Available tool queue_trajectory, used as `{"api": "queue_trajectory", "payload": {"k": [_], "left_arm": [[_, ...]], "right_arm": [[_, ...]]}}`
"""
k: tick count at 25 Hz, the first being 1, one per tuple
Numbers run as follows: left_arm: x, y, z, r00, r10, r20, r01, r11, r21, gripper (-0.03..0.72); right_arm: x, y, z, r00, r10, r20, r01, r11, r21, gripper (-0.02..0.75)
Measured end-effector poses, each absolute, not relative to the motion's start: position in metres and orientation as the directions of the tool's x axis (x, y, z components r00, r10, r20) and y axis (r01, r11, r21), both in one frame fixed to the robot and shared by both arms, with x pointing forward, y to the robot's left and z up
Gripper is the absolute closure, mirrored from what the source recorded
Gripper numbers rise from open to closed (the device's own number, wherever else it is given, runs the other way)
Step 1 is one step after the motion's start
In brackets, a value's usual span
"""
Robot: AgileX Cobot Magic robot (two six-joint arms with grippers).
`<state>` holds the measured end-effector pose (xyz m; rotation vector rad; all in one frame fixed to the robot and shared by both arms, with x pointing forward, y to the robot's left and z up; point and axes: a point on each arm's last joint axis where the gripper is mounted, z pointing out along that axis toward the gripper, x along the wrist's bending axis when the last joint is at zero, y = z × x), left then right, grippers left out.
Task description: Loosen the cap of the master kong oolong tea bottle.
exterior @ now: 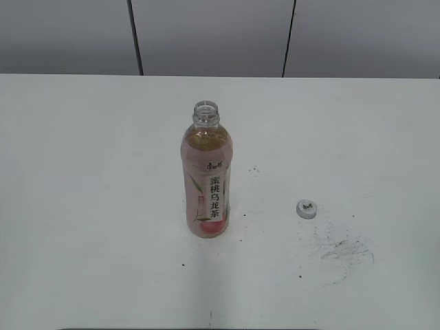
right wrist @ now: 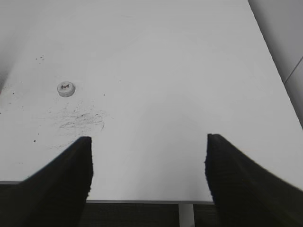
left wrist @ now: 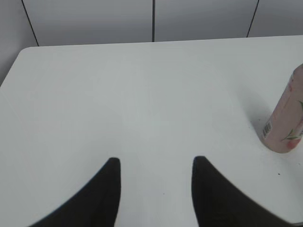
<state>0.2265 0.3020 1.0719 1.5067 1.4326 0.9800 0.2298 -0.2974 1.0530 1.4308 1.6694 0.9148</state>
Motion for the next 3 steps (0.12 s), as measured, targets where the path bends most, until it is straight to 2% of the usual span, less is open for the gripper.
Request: {"api": "queue_trajectory", "payload": {"k": [3], "left_arm": [[0.2265,0.3020,1.0719,0.050,0.999,0.000,0.362,-0.018,0.932,0.388]], "right_arm": [[0.2298,-0.2974,1.0530,-0.102,0.991,-0.085,0.462,0.123,0.878,0.182]]}}
